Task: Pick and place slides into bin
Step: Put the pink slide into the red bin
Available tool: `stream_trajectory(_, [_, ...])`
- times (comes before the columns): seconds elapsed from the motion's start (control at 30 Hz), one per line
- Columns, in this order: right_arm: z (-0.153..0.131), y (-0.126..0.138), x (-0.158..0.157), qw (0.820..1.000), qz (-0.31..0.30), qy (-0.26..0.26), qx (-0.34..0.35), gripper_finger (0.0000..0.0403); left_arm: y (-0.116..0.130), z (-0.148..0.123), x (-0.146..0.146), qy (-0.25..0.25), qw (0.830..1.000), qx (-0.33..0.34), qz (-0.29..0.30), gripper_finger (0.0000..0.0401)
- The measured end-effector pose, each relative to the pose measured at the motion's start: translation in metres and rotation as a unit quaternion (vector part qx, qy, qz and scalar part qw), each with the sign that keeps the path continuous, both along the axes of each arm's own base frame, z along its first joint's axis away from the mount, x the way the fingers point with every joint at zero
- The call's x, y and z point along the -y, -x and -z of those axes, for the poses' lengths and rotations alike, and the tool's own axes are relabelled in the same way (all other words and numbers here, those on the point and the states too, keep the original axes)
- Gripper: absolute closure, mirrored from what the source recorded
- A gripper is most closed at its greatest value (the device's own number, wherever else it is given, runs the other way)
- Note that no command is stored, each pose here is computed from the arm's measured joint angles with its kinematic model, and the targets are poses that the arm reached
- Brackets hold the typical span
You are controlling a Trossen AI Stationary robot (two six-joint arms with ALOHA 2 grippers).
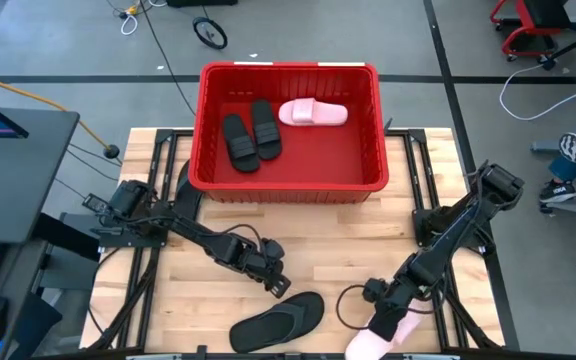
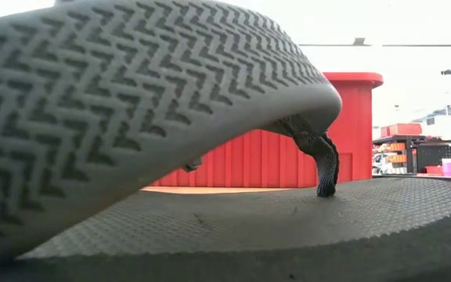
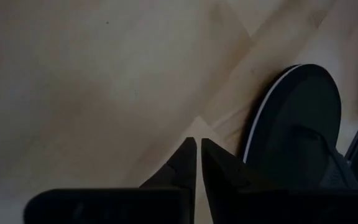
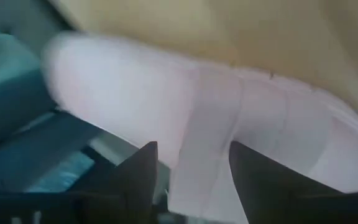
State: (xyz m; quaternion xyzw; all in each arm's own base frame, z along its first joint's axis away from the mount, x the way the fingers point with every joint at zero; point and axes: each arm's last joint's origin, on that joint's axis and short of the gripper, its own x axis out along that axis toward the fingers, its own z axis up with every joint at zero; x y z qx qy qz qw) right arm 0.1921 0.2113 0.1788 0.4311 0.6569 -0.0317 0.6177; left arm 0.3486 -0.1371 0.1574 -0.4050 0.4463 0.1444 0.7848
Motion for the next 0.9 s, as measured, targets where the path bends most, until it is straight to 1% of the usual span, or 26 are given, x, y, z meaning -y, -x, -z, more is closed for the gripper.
stream_trajectory(0.1, [-0.008, -0.010, -0.003, 0.995, -0.013, 0.015, 0.095, 0.0201, 0.001, 0.000, 0.001, 0.000, 1.000, 0.000, 0.002, 0.0368])
stream_trajectory(0.13, [-0.012, -0.014, -0.003, 0.993, -0.013, 0.020, 0.113, 0.0202, 0.001, 0.000, 0.001, 0.000, 1.000, 0.000, 0.002, 0.0367])
stream_trajectory(0.2, [-0.015, -0.018, -0.001, 0.992, -0.014, 0.026, 0.123, 0.0204, 0.000, 0.000, 0.001, 0.000, 1.000, 0.000, 0.001, 0.0368])
stream_trajectory(0.33, [-0.016, -0.019, 0.006, 0.993, -0.022, 0.045, 0.109, 0.0204, 0.000, 0.000, 0.001, 0.000, 1.000, 0.000, 0.000, 0.0373])
stream_trajectory(0.4, [-0.017, -0.014, 0.012, 0.993, -0.037, 0.067, 0.094, 0.0204, 0.000, 0.000, 0.001, 0.000, 1.000, 0.000, 0.000, 0.0376])
stream_trajectory(0.53, [-0.018, 0.002, 0.028, 0.991, -0.069, 0.111, 0.027, 0.0204, 0.000, 0.000, 0.001, 0.006, 1.000, -0.002, -0.008, 0.0377])
stream_trajectory(0.6, [-0.019, 0.007, 0.033, 0.991, -0.088, 0.099, 0.014, 0.0204, 0.000, 0.000, 0.001, 0.008, 1.000, -0.002, -0.011, 0.0374])
stream_trajectory(0.7, [-0.018, 0.006, 0.033, 0.990, -0.120, 0.054, 0.049, 0.0204, 0.000, 0.000, 0.001, 0.008, 1.000, -0.002, -0.011, 0.0370])
stream_trajectory(0.77, [-0.016, 0.005, 0.034, 0.988, -0.136, 0.033, 0.059, 0.0204, 0.000, 0.000, 0.001, 0.009, 1.000, -0.002, -0.012, 0.0368])
stream_trajectory(0.9, [-0.005, 0.006, 0.042, 0.990, -0.136, 0.016, 0.043, 0.0204, 0.001, 0.000, 0.001, 0.009, 1.000, -0.002, -0.012, 0.0369])
